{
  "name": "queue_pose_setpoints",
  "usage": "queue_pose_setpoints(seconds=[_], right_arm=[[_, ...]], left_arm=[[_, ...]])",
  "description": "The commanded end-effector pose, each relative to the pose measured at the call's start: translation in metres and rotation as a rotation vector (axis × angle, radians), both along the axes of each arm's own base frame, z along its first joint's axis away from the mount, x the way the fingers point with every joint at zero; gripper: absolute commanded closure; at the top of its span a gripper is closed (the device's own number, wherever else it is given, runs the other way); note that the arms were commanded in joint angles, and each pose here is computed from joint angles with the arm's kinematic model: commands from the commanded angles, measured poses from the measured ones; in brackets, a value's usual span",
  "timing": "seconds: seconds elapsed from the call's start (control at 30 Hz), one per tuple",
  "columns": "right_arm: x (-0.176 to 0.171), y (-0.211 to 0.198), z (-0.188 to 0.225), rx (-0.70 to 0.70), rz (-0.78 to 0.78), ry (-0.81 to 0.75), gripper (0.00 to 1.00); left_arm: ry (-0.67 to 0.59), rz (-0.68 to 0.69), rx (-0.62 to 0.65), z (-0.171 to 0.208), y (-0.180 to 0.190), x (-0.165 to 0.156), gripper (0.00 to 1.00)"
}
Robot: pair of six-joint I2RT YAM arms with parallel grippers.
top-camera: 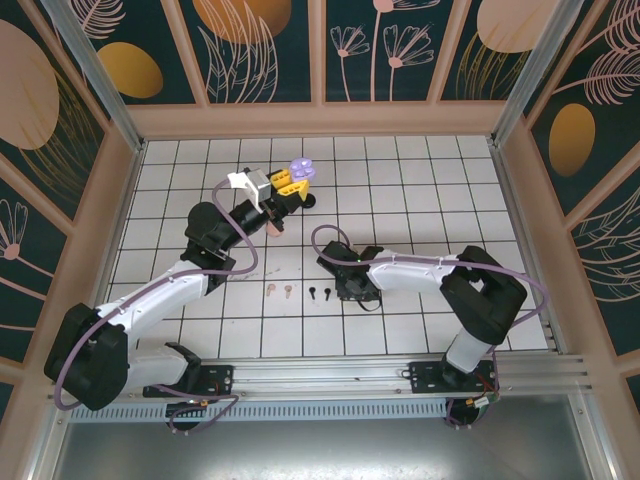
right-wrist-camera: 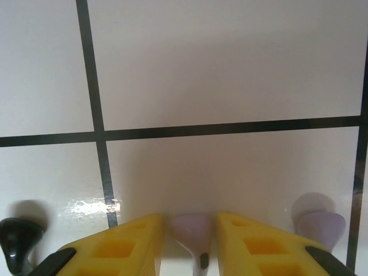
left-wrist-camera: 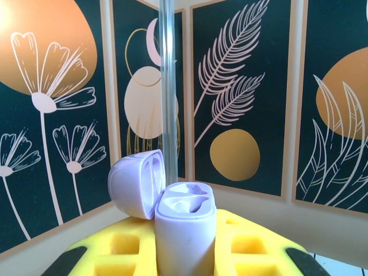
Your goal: Insert the wireless bluetooth earbuds into the charging case
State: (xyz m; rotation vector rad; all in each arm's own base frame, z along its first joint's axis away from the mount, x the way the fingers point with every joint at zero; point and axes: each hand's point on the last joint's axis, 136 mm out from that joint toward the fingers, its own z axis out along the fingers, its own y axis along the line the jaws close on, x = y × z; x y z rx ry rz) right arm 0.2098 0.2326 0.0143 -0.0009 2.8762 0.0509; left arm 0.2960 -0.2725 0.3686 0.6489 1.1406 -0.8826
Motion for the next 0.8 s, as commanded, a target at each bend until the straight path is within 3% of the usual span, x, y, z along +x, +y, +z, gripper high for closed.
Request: queue_pose_setpoints(seconds=[0.0,0.43,0.77], right_arm=[[-0.003,-0.005,-0.013,-0.024,-0.001,0.025,0.71],[0.002,-0.008,-0.014,-0.03,-0.016,0.017,0.71],[0.002,-0.008,-0.015,-0.02,-0.023,0.016,0.8]], left_arm=[[-0.041,-0.022,-0.009,0.013,-0.004,-0.004,1.0],[-0.039,-0.042,0.008,0.009,-0.01,-0.006,1.0],[-0.047,-0.064,0.026,0.006,-0.016,-0.01,1.0]])
